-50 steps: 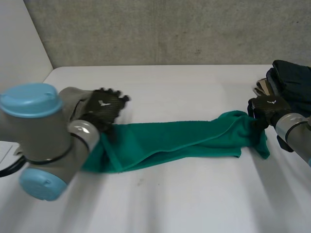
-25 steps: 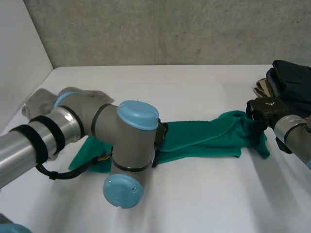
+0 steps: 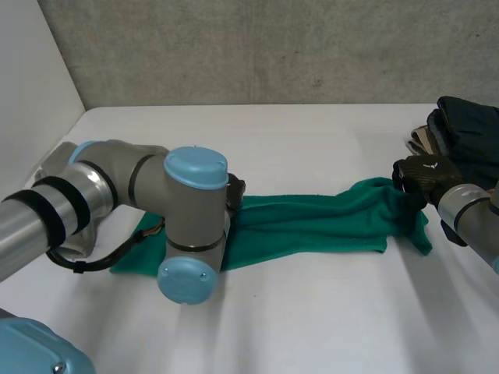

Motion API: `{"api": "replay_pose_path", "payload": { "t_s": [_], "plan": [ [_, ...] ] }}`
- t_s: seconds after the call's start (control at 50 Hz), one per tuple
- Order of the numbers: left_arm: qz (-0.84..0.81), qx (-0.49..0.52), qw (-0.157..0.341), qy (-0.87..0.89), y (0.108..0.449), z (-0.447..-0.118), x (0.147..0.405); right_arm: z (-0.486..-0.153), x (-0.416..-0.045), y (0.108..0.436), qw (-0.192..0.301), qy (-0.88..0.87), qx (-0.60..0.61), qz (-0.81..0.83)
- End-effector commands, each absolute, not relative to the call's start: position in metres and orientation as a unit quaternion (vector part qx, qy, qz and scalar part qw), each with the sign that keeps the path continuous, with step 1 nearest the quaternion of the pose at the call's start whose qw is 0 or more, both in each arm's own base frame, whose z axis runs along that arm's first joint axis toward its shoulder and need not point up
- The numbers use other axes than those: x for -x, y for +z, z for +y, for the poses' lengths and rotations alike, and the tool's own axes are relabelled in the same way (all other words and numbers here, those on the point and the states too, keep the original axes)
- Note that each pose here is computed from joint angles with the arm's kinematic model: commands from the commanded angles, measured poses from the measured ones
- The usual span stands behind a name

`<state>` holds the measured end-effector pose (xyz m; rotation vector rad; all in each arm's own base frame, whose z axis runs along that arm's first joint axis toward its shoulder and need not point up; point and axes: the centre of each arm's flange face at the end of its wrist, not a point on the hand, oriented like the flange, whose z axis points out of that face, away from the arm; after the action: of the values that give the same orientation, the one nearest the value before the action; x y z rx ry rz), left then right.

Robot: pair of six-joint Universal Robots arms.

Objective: Fold the laundry.

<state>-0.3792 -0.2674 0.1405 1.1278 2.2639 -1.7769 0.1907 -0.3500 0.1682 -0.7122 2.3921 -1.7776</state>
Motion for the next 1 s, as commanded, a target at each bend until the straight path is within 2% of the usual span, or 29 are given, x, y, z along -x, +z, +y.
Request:
{"api": "replay_pose_path", "payload": {
  "t_s": [0.02, 0.06, 0.08, 0.12, 0.14, 0.16, 0.22, 0.28, 0.36, 0.46, 0.58, 0.68, 0.74, 0.76, 0.82, 0.84, 0.9, 0.92, 0.96, 1.0],
  "plan": [
    [0.736, -0.356, 0.032, -0.574, 0.171, -0.267, 0.363, -0.34, -0.194, 0.197, 0.013, -0.593, 0.267, 0.76],
    [0.734, -0.348, 0.032, -0.582, 0.188, -0.266, 0.356, -0.336, -0.192, 0.213, -0.002, -0.604, 0.28, 0.746],
    [0.726, -0.337, 0.03, -0.598, 0.212, -0.264, 0.348, -0.33, -0.192, 0.233, -0.019, -0.62, 0.294, 0.727],
    [0.716, -0.329, 0.024, -0.615, 0.236, -0.26, 0.339, -0.325, -0.192, 0.254, -0.035, -0.637, 0.308, 0.706],
    [0.703, -0.319, 0.016, -0.636, 0.263, -0.253, 0.331, -0.322, -0.192, 0.265, -0.043, -0.646, 0.313, 0.695],
    [0.695, -0.316, 0.013, -0.645, 0.275, -0.25, 0.326, -0.316, -0.19, 0.286, -0.061, -0.662, 0.318, 0.676],
    [0.666, -0.31, 0.006, -0.679, 0.315, -0.237, 0.311, -0.301, -0.189, 0.322, -0.082, -0.681, 0.327, 0.65],
    [0.649, -0.326, 0.017, -0.687, 0.33, -0.231, 0.302, -0.295, -0.186, 0.333, -0.081, -0.67, 0.331, 0.66],
    [0.657, -0.37, 0.061, -0.654, 0.325, -0.236, 0.285, -0.291, -0.19, 0.325, -0.064, -0.619, 0.365, 0.692],
    [0.692, -0.417, 0.083, -0.584, 0.289, -0.261, 0.278, -0.298, -0.201, 0.292, -0.073, -0.548, 0.441, 0.707],
    [0.692, -0.409, 0.068, -0.591, 0.258, -0.307, 0.294, -0.321, -0.226, 0.266, -0.074, -0.551, 0.444, 0.703],
    [0.642, -0.368, 0.058, -0.67, 0.264, -0.351, 0.314, -0.357, -0.245, 0.257, -0.087, -0.611, 0.406, 0.674],
    [0.569, -0.308, 0.054, -0.761, 0.302, -0.378, 0.321, -0.386, -0.255, 0.28, -0.112, -0.694, 0.353, 0.618],
    [0.525, -0.264, 0.053, -0.807, 0.33, -0.387, 0.32, -0.399, -0.256, 0.301, -0.124, -0.743, 0.316, 0.577],
    [0.468, -0.197, 0.041, -0.861, 0.373, -0.389, 0.314, -0.411, -0.255, 0.338, -0.134, -0.812, 0.249, 0.51],
    [0.43, -0.153, 0.028, -0.889, 0.402, -0.383, 0.309, -0.412, -0.253, 0.36, -0.127, -0.85, 0.205, 0.469],
    [0.379, -0.104, 0.01, -0.919, 0.436, -0.373, 0.302, -0.405, -0.25, 0.395, -0.109, -0.895, 0.153, 0.404],
    [0.351, -0.087, -0.001, -0.932, 0.452, -0.366, 0.299, -0.394, -0.246, 0.421, -0.095, -0.921, 0.125, 0.357],
    [0.333, -0.083, -0.007, -0.939, 0.461, -0.361, 0.299, -0.383, -0.245, 0.44, -0.084, -0.935, 0.113, 0.324],
    [0.332, -0.09, -0.006, -0.939, 0.461, -0.359, 0.297, -0.378, -0.246, 0.442, -0.079, -0.935, 0.125, 0.323]
  ]
}}
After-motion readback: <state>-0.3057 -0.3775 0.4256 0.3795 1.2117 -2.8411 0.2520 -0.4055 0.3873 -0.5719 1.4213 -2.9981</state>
